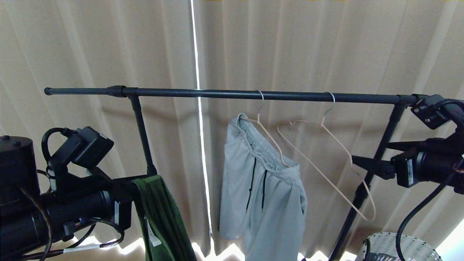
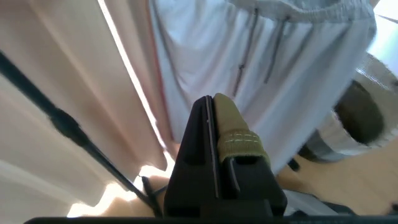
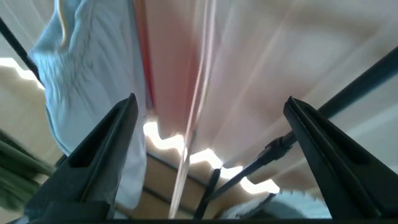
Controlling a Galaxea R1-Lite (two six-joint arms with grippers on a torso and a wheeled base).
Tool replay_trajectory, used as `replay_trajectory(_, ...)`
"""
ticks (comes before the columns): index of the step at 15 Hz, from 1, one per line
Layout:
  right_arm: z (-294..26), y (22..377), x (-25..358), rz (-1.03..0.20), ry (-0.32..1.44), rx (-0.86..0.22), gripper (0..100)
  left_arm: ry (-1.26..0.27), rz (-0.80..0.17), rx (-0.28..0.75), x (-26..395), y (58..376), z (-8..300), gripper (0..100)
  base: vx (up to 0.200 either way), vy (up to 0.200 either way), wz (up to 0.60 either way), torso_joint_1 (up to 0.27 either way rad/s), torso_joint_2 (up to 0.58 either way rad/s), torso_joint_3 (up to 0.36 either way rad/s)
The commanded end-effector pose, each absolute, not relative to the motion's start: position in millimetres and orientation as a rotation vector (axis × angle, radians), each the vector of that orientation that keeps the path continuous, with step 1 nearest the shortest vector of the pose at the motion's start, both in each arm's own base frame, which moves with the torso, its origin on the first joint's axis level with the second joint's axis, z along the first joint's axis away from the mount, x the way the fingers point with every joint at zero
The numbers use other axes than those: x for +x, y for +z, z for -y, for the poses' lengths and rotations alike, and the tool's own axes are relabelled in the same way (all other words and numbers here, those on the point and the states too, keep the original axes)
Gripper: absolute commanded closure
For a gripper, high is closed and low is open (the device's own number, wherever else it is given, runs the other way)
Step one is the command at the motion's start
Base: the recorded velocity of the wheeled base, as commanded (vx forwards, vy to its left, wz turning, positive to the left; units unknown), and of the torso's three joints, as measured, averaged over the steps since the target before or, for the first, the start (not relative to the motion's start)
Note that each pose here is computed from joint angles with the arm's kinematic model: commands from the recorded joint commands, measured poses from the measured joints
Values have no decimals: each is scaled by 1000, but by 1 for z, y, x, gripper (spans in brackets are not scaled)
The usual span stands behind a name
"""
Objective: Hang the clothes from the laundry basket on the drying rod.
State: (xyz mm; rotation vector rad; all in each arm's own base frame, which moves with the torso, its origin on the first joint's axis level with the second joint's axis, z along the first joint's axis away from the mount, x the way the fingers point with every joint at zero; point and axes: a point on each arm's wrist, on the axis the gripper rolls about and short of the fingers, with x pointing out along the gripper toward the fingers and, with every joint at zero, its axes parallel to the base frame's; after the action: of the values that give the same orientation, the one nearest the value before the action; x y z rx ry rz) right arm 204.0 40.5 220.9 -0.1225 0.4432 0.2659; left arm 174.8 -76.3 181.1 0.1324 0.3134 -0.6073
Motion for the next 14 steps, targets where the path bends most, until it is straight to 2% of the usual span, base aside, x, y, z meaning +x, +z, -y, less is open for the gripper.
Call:
replay_trajectory(1, -44, 224, 221, -460, 249, -126, 0, -598, -313, 140, 177, 180, 74, 100, 0, 0, 0, 0, 0, 0)
replay_trajectory(5, -46, 206, 235, -536, 200, -146, 0, -661, -332, 152, 173, 176, 85, 100, 0, 0, 0, 0, 0, 0)
replay_trajectory(8, -47, 197, 242, -569, 173, -159, 0, -663, -357, 162, 167, 167, 83, 100, 0, 0, 0, 0, 0, 0)
replay_trajectory(14, -61, 183, 256, -614, 217, -173, 0, -667, -335, 174, 163, 170, 81, 100, 0, 0, 0, 0, 0, 0)
